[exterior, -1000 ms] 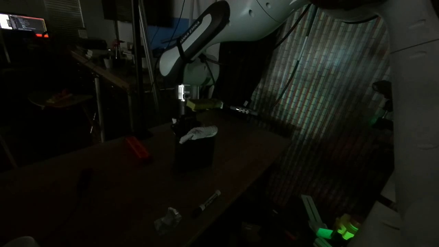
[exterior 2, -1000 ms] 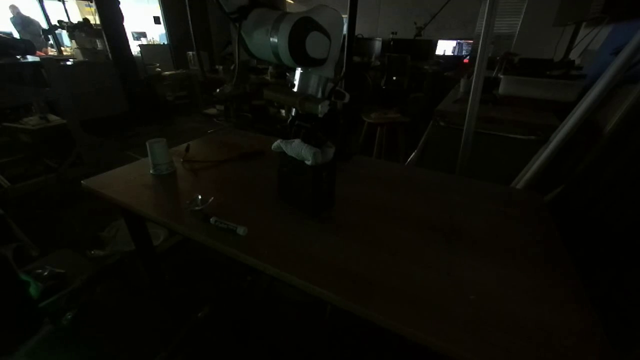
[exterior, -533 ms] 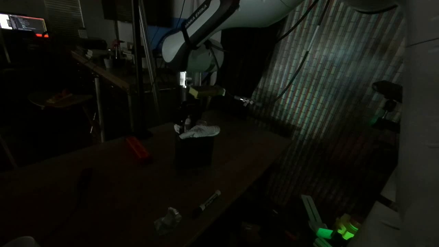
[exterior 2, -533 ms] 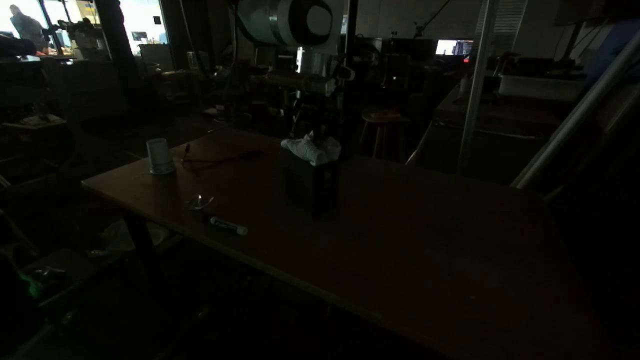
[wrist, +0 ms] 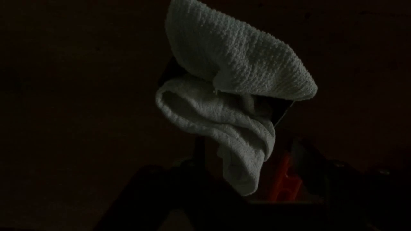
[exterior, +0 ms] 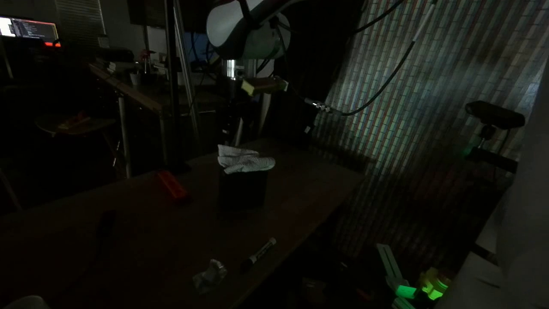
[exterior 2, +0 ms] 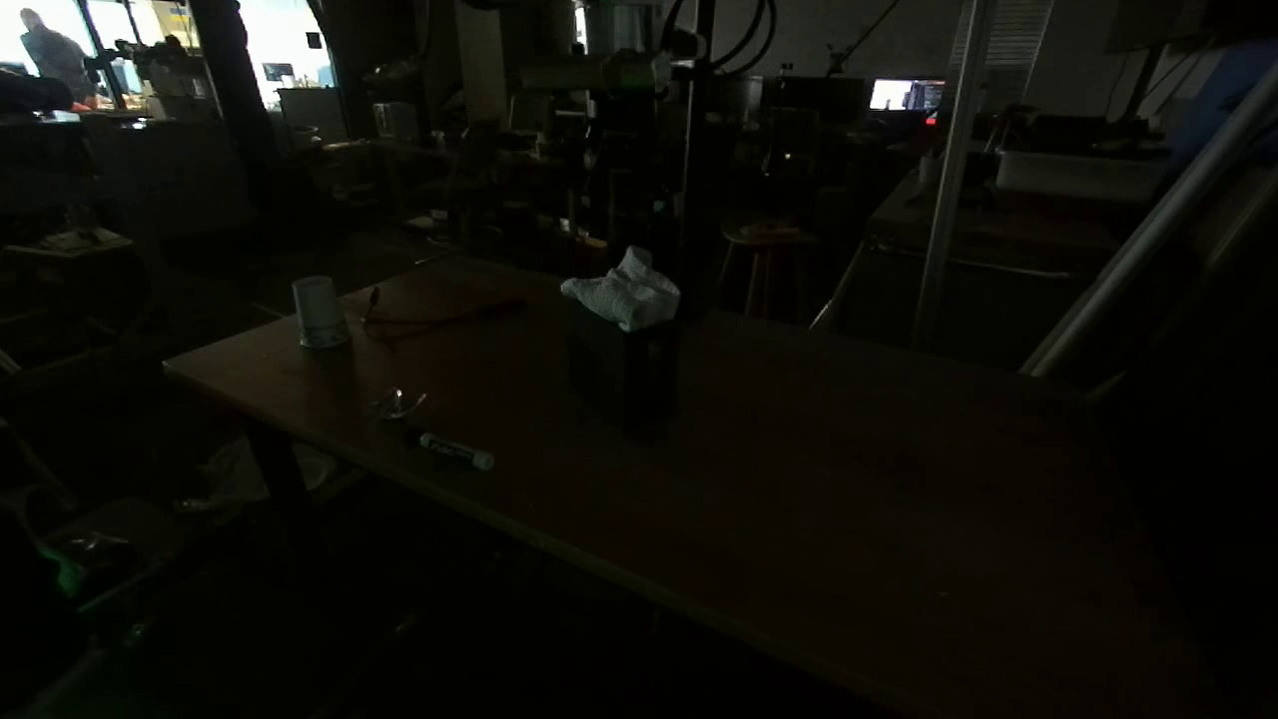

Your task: Stuff the towel into the box

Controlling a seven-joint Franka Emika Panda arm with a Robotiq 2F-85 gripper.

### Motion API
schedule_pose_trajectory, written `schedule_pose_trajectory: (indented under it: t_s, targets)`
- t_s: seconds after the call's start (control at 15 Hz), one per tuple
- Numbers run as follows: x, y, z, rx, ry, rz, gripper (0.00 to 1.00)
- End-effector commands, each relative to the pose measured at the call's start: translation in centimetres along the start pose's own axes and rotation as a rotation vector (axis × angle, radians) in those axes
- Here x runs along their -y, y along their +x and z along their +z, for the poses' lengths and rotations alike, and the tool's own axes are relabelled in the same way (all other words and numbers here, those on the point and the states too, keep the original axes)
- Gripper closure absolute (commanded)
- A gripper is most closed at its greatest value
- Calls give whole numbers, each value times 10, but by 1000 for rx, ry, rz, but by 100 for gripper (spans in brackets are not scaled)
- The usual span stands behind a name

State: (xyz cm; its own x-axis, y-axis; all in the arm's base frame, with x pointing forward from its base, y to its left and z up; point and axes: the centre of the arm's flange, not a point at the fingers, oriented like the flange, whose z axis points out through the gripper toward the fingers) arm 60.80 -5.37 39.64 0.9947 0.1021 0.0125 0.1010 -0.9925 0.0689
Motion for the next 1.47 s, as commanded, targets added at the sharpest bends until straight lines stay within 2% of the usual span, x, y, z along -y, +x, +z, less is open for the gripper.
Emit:
schedule_pose_trajectory:
  t_s: [0.0,0.27,0.4,0.87,1.4]
  targets:
    - [8,-9,0,2,-64,52,58]
    - [12,-10,16,48,-143,209,90]
    - [17,-10,23,66,-161,285,99]
    - [28,-8,44,84,-149,377,100]
    - [12,-5,85,111,-141,404,100]
